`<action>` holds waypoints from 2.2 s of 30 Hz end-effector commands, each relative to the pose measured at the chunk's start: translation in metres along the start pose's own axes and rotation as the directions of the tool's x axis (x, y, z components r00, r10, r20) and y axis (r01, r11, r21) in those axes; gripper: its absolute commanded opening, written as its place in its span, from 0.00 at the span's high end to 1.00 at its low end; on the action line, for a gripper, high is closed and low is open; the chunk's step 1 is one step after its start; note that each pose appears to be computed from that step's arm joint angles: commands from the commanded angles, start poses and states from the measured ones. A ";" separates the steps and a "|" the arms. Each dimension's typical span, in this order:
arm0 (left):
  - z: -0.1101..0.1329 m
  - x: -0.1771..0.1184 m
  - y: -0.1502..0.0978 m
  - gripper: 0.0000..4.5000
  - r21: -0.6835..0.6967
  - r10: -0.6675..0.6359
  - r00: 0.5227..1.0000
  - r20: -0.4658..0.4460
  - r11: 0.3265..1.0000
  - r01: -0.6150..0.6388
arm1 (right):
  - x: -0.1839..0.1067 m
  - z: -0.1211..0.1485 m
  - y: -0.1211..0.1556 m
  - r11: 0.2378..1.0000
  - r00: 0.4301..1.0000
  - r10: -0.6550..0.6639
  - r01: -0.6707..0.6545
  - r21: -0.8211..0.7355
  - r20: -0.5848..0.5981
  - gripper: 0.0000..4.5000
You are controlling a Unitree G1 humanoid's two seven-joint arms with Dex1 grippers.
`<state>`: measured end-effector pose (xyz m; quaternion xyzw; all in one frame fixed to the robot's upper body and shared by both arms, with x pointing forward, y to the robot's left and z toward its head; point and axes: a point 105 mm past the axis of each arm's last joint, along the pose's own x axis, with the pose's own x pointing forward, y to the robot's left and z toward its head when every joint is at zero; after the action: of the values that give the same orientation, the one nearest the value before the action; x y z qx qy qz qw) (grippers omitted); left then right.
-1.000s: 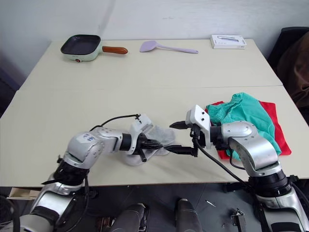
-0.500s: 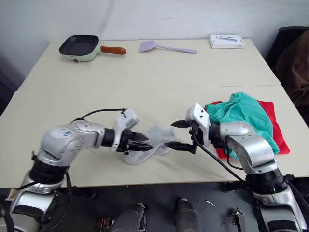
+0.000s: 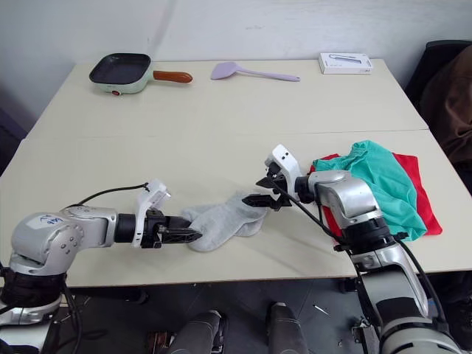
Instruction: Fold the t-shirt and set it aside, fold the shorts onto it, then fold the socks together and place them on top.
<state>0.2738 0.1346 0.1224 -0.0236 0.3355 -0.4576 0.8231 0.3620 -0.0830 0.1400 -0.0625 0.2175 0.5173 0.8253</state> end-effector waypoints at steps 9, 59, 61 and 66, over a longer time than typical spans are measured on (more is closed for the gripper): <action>0.001 0.007 -0.006 0.60 0.020 0.013 1.000 0.022 1.000 -0.013 | -0.005 0.003 0.001 0.999 1.000 0.013 -0.013 -0.033 0.000 1.00; 0.046 -0.006 0.050 1.00 0.221 -0.138 0.957 -0.255 0.955 0.197 | -0.042 -0.022 0.053 0.977 0.976 -0.165 0.142 0.156 0.141 1.00; 0.047 -0.006 0.051 1.00 0.216 -0.135 0.960 -0.245 0.958 0.190 | -0.043 -0.019 0.050 0.977 0.973 -0.173 0.151 0.148 0.151 1.00; 0.043 -0.009 0.049 1.00 0.206 -0.139 0.961 -0.239 0.960 0.190 | -0.043 -0.014 0.045 0.980 0.974 -0.165 0.144 0.137 0.155 1.00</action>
<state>0.3321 0.1559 0.1362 0.0900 0.3781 -0.5606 0.7312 0.3020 -0.1033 0.1423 0.0248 0.1919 0.4324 0.8807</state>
